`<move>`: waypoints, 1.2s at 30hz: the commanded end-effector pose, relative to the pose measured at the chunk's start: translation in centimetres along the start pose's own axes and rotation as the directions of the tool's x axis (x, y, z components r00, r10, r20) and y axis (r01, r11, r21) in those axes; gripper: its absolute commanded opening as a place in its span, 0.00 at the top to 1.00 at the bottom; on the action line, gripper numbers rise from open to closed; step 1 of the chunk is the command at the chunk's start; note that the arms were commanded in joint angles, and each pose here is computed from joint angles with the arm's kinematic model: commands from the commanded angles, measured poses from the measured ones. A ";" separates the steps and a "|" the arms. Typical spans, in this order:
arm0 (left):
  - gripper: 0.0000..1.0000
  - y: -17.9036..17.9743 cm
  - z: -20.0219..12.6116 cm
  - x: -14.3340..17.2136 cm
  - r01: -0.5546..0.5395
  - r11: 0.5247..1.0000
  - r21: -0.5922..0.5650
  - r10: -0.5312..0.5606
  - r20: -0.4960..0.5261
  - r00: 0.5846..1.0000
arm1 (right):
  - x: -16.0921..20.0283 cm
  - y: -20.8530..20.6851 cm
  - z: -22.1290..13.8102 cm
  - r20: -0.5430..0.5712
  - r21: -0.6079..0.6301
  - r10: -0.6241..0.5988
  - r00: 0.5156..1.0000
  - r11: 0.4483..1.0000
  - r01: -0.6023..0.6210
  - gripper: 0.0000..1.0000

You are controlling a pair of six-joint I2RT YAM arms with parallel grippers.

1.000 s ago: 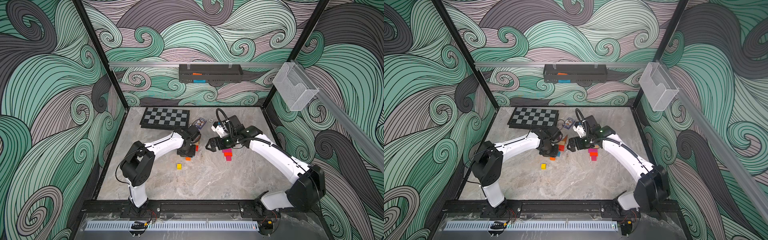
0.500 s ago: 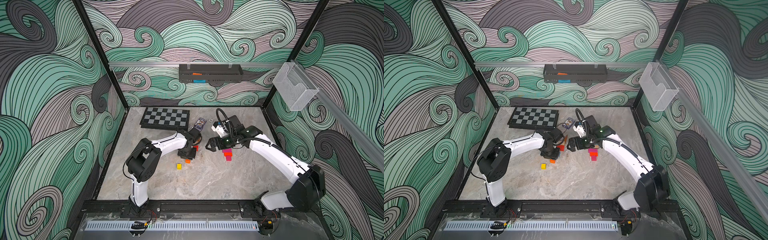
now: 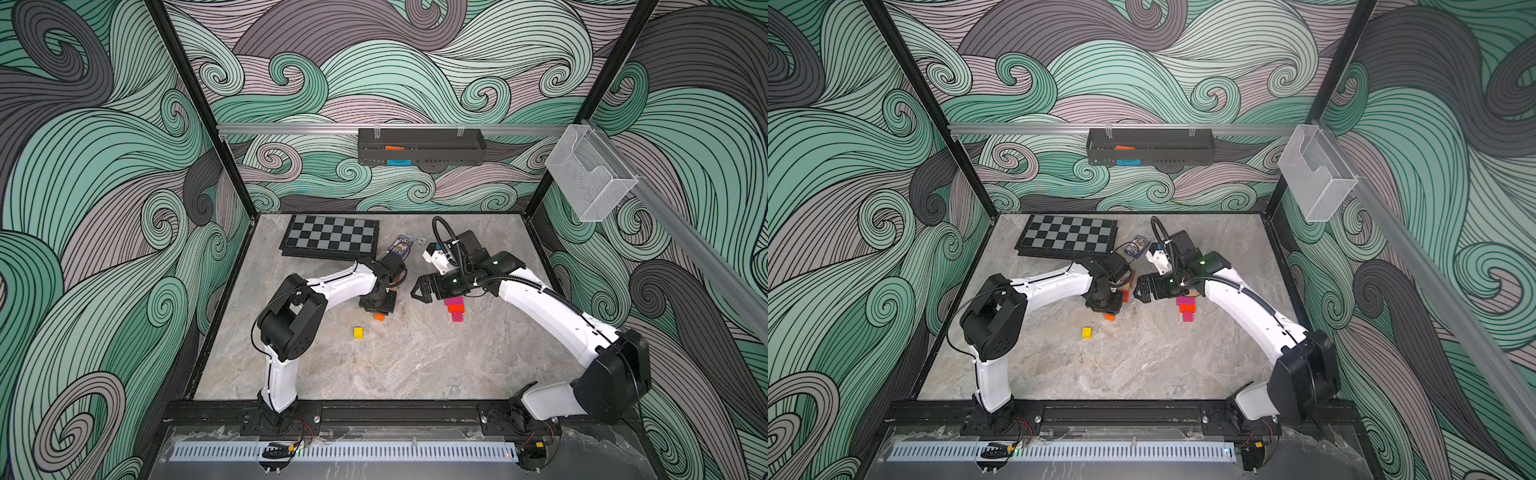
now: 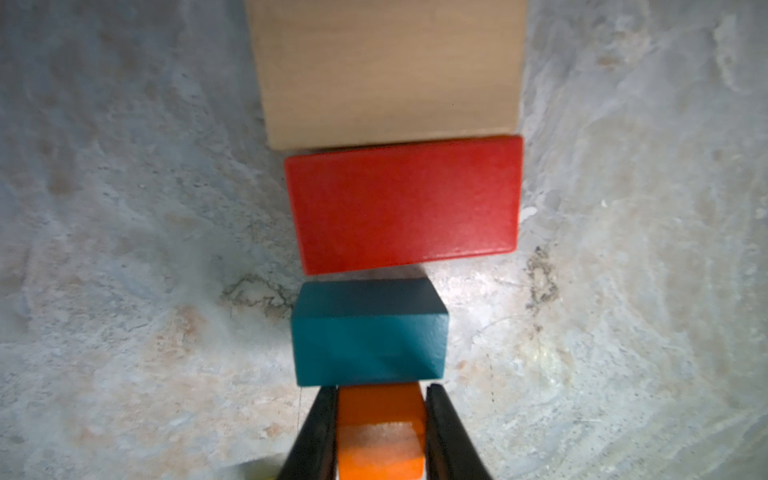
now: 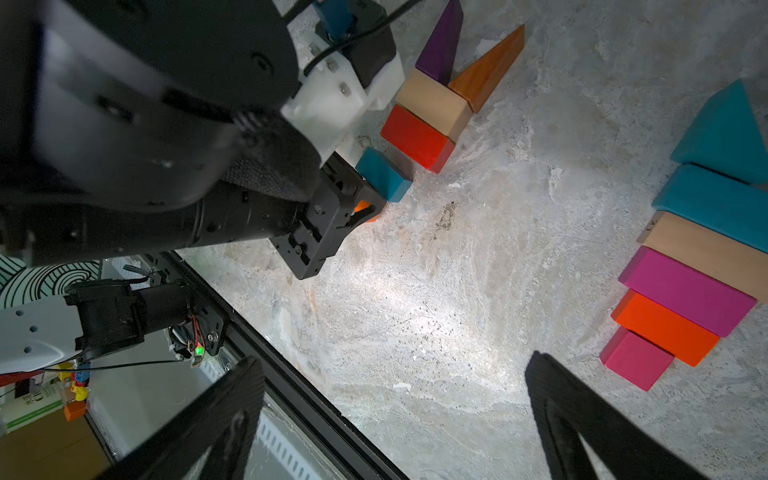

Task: Assemble a carrot with building blocks
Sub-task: Place the building block at the center of the board, then pick up the building block from the center of the board.

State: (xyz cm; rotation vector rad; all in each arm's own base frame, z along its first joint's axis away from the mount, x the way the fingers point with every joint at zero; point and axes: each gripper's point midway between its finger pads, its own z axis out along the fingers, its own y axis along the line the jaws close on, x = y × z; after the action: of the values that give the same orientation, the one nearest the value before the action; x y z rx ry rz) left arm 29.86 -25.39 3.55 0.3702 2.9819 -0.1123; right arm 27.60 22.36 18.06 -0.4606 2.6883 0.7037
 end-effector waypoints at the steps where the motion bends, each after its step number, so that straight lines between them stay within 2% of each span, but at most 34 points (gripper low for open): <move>1: 0.83 -0.2 0.1 -0.1 -0.022 1.000 -0.015 0.022 0.002 1.000 | -0.5 0.4 -0.7 0.027 -0.004 -0.016 1.000 1.000 0.016 0.01; 3: 0.77 0.0 0.2 0.0 -0.022 0.999 -0.024 0.022 0.002 1.000 | -0.5 0.5 -0.7 0.024 -0.006 -0.016 1.000 1.000 0.016 0.01; 7: 0.56 0.1 0.1 0.0 -0.020 0.999 -0.027 0.020 0.006 1.000 | -0.5 0.5 -0.6 0.019 -0.010 -0.015 1.000 1.000 0.015 0.01; 11: 0.48 0.1 0.0 0.0 -0.020 0.999 -0.026 0.020 0.009 1.000 | -0.5 0.5 -0.6 0.021 -0.009 -0.016 1.000 1.000 0.017 0.02; 15: 0.45 0.1 -0.3 -0.1 -0.014 1.000 -0.026 0.014 0.016 1.000 | -0.5 0.5 -0.6 0.021 -0.011 -0.016 1.000 1.000 0.016 0.01; 19: 0.44 0.7 -2.4 0.2 0.009 0.999 -0.034 -0.008 0.039 0.999 | -0.5 0.6 -0.8 0.025 -0.009 -0.016 1.000 1.000 0.017 0.02; 23: 0.41 2.1 -5.4 2.4 0.078 0.996 -0.034 -0.076 0.056 0.996 | -0.6 0.8 -1.6 0.045 -0.009 -0.020 0.999 1.000 0.021 0.02; 26: 0.40 3.2 -6.5 5.0 0.133 0.991 -0.030 -0.132 0.036 0.991 | -0.3 1.0 -1.9 0.046 -0.018 -0.019 0.999 1.000 0.020 0.01; 31: 0.38 4.7 -6.1 8.4 0.196 0.980 -0.039 -0.196 0.010 0.981 | 0.1 1.1 -2.0 0.044 -0.031 -0.016 0.999 0.999 0.017 0.01; 36: 0.36 5.0 -4.7 8.7 0.197 0.979 -0.045 -0.197 0.016 0.980 | 0.5 1.1 -1.5 0.023 -0.039 -0.014 1.000 0.999 0.015 0.01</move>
State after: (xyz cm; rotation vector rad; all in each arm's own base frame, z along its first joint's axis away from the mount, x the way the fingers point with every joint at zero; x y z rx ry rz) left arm 22.01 -17.75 6.98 0.0946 3.0047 -0.0633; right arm 27.10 22.20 19.87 -0.4628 2.6340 0.7281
